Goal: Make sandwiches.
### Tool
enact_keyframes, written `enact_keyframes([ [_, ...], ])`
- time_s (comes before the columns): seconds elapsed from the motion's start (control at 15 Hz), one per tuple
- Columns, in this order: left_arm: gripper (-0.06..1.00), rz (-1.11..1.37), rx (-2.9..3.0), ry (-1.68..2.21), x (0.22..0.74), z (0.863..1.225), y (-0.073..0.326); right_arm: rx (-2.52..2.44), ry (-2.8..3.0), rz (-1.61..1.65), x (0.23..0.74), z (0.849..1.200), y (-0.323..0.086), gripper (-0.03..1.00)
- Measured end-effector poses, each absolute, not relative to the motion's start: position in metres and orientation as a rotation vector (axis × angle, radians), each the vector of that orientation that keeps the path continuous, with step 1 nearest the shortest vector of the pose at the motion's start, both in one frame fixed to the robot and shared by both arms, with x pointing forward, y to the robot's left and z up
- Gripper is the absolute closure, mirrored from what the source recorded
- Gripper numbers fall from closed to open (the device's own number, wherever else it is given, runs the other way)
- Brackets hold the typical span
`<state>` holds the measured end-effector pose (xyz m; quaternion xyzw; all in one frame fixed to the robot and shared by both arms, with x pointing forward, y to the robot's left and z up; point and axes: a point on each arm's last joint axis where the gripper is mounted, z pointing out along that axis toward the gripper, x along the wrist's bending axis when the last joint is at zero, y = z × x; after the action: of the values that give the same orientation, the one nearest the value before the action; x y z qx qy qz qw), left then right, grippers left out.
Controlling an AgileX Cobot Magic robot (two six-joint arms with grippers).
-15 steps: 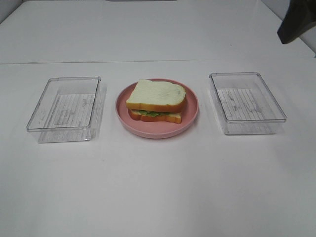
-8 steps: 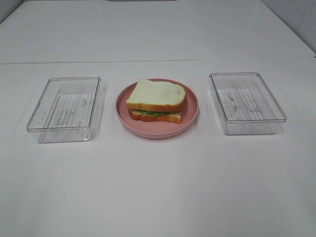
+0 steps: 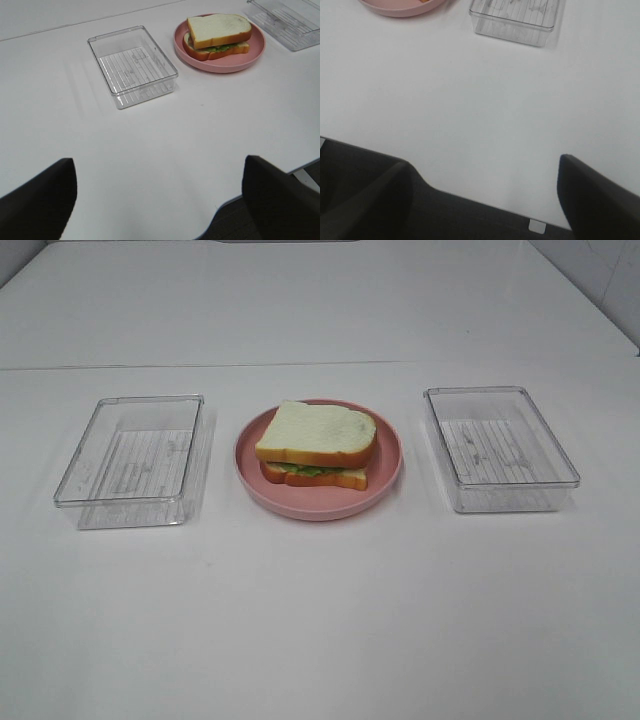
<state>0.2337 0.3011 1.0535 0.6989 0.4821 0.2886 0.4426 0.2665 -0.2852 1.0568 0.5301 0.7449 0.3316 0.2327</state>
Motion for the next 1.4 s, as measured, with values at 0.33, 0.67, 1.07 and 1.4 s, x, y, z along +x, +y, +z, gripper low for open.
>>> enact_keyframes([
  [0.33, 0.1, 0.699, 1.742, 1.175, 0.233, 1.054, 0.299, 1.303, 1.946, 1.029, 0.244, 1.054, -0.29, 0.22],
  [0.67, 0.1, 0.695, 1.743, 1.172, 0.233, 1.054, 0.299, 1.301, 1.945, 1.036, 0.243, 1.053, -0.29, 0.22],
  [1.07, 0.1, 0.695, 1.745, 1.17, 0.233, 1.054, 0.299, 1.31, 1.937, 1.031, 0.244, 1.053, -0.29, 0.22],
  [1.4, 0.1, 0.787, 1.666, 1.315, 0.233, 1.054, 0.298, 1.462, 1.774, 0.941, 0.245, 1.054, -0.291, 0.22],
])
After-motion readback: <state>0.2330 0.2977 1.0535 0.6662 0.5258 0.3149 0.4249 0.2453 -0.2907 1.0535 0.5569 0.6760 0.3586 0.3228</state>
